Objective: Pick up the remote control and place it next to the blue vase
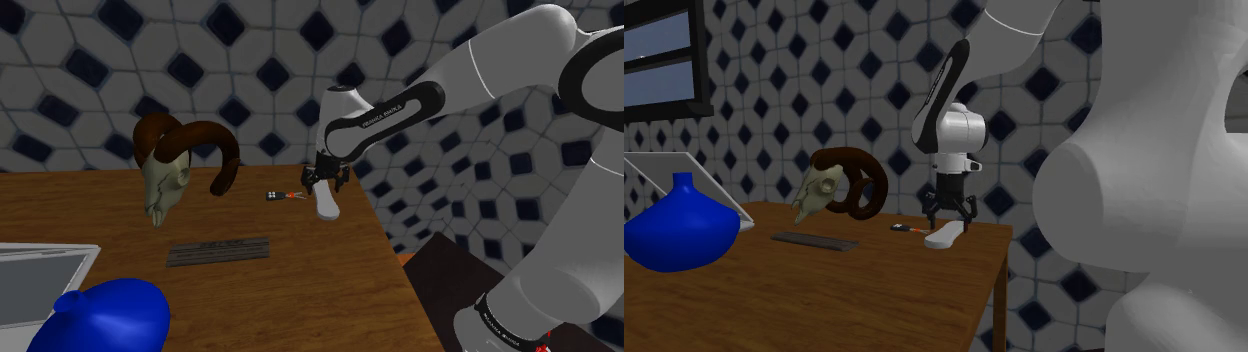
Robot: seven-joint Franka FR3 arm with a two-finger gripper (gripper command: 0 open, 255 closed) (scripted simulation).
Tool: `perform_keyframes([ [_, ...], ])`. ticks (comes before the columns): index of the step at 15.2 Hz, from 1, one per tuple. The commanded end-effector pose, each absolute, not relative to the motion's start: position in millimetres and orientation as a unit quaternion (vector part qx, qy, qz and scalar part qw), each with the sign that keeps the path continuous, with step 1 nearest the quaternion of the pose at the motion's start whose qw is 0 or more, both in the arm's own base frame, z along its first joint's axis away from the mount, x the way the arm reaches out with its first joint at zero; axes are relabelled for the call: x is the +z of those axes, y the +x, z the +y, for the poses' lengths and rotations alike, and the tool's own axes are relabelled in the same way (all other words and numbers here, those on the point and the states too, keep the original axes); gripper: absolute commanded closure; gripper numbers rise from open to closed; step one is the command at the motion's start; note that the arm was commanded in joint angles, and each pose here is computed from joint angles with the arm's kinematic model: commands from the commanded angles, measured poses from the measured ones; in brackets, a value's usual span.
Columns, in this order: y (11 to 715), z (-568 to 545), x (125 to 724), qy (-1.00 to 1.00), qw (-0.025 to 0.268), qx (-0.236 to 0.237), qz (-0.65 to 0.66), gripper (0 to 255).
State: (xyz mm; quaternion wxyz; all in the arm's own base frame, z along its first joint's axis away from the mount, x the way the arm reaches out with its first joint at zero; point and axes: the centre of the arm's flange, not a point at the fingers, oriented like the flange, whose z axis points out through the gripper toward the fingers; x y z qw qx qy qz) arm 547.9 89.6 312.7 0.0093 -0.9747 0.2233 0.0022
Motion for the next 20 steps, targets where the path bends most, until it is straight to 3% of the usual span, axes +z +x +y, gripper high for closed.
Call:
perform_keyframes([
  [1, 548, 90, 312, -0.975, 0.009, 0.002, 0.223, 0],
  [4, 548, 90, 312, -0.975, 0.009, 0.002, 0.223, 0],
  [5, 548, 90, 312, -0.975, 0.009, 0.002, 0.223, 255],
  [14, 548, 90, 312, -0.975, 0.009, 0.002, 0.223, 255],
  [20, 548, 90, 344, -0.975, 0.009, 0.002, 0.223, 255],
])
